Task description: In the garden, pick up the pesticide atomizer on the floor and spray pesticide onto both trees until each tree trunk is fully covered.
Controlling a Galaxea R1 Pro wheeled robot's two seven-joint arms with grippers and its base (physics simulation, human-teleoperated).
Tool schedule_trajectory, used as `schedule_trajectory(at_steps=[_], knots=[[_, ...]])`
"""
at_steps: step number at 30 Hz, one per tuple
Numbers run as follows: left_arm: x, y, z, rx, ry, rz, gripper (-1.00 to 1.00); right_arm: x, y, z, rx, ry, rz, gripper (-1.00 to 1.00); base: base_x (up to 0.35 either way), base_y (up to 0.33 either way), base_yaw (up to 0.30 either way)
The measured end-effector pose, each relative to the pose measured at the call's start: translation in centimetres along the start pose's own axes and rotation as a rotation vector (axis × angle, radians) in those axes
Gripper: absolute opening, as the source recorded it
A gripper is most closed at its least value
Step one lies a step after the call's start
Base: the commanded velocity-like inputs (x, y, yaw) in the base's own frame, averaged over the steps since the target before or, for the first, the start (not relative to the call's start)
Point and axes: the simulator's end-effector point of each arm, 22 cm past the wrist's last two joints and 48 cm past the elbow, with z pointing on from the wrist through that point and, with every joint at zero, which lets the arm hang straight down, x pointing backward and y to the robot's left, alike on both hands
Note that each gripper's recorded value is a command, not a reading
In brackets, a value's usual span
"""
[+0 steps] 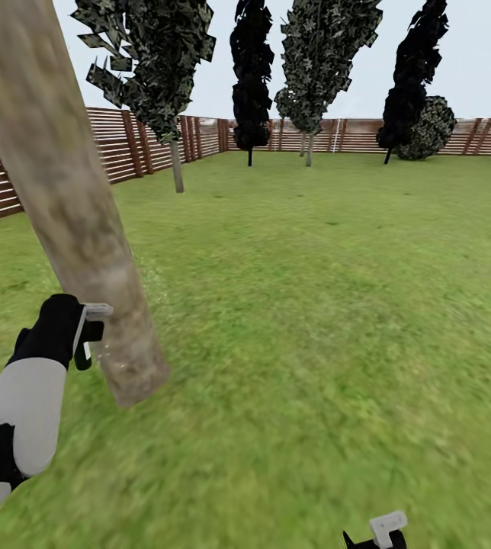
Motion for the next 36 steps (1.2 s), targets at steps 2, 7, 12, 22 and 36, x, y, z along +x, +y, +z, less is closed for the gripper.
schedule_trajectory(at_steps=[2, 7, 12, 22, 36], knots=[[0.0, 0.0, 0.0, -0.001, 0.000, 0.001, -1.00, 0.0, 0.0, 0.0, 0.000, 0.000, 0.000, 1.00, 0.151, -0.235, 0.000], [-0.2, 0.1, -0.1, -0.002, -0.004, 0.000, -1.00, 0.0, 0.0, 0.0, -0.001, 0.000, 0.000, 1.00, 0.151, -0.236, 0.000], [-0.2, 0.1, -0.1, -0.003, -0.003, 0.001, -1.00, 0.0, 0.0, 0.0, -0.002, 0.000, 0.000, 1.00, 0.152, -0.237, 0.000], [0.0, 0.2, 0.0, -0.004, -0.001, 0.001, -1.00, 0.0, 0.0, 0.0, 0.000, 0.000, 0.000, 1.00, 0.149, -0.242, 0.229], [3.8, -0.2, 1.8, -0.009, 0.057, 0.018, -1.00, 0.0, -0.1, 0.0, 0.003, -0.001, 0.003, 1.00, 0.168, -0.238, 0.069]])
